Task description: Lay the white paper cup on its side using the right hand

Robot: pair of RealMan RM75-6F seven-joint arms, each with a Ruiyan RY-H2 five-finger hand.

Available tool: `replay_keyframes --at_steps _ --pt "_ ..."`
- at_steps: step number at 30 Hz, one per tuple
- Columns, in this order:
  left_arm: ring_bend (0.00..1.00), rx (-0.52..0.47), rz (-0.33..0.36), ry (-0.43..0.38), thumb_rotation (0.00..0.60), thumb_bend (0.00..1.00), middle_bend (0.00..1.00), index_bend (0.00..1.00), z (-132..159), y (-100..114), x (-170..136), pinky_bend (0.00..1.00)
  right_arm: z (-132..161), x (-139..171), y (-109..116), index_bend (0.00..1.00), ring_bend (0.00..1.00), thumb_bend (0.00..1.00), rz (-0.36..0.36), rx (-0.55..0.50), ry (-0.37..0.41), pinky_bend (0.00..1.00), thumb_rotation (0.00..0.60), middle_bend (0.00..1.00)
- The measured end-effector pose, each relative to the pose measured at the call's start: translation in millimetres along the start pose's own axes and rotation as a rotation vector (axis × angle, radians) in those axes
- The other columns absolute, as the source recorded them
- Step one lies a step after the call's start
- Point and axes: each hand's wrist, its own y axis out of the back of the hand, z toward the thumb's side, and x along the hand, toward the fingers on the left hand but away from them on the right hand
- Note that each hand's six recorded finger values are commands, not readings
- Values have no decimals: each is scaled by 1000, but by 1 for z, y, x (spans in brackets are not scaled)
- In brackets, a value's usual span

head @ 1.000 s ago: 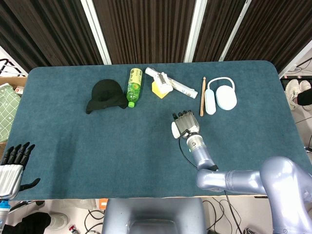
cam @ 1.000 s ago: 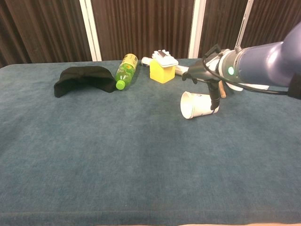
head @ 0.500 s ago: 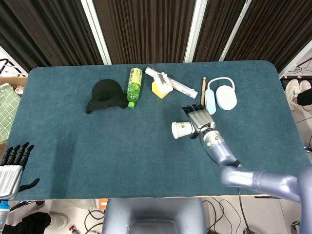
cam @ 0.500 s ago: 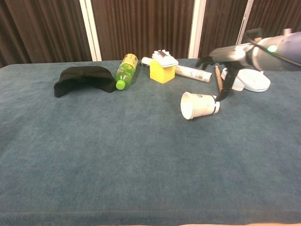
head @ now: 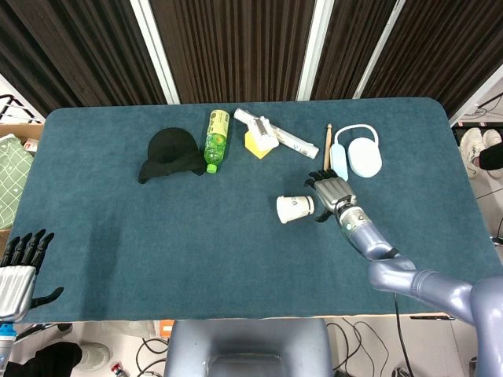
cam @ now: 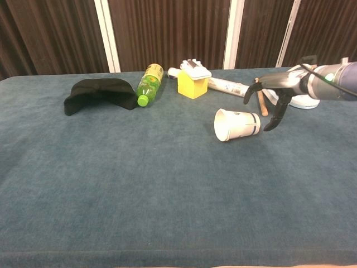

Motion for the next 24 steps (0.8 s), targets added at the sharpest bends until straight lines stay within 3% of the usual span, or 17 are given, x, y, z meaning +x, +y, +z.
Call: replay_keyframes --at_steps 8,11,24 --pt "0 -4 -2 -2 599 42 0 2 0 0 0 0 12 -9 -9 266 13 70 9 9 20 51 600 94" --pt "0 -6 -3 -3 599 42 0 2 0 0 0 0 15 -12 -12 319 13 110 15 14 21 52 600 96" --pt "0 -12 -5 -4 599 42 0 1 -1 0 0 0 14 -17 -15 353 14 191 22 37 5 53 600 103"
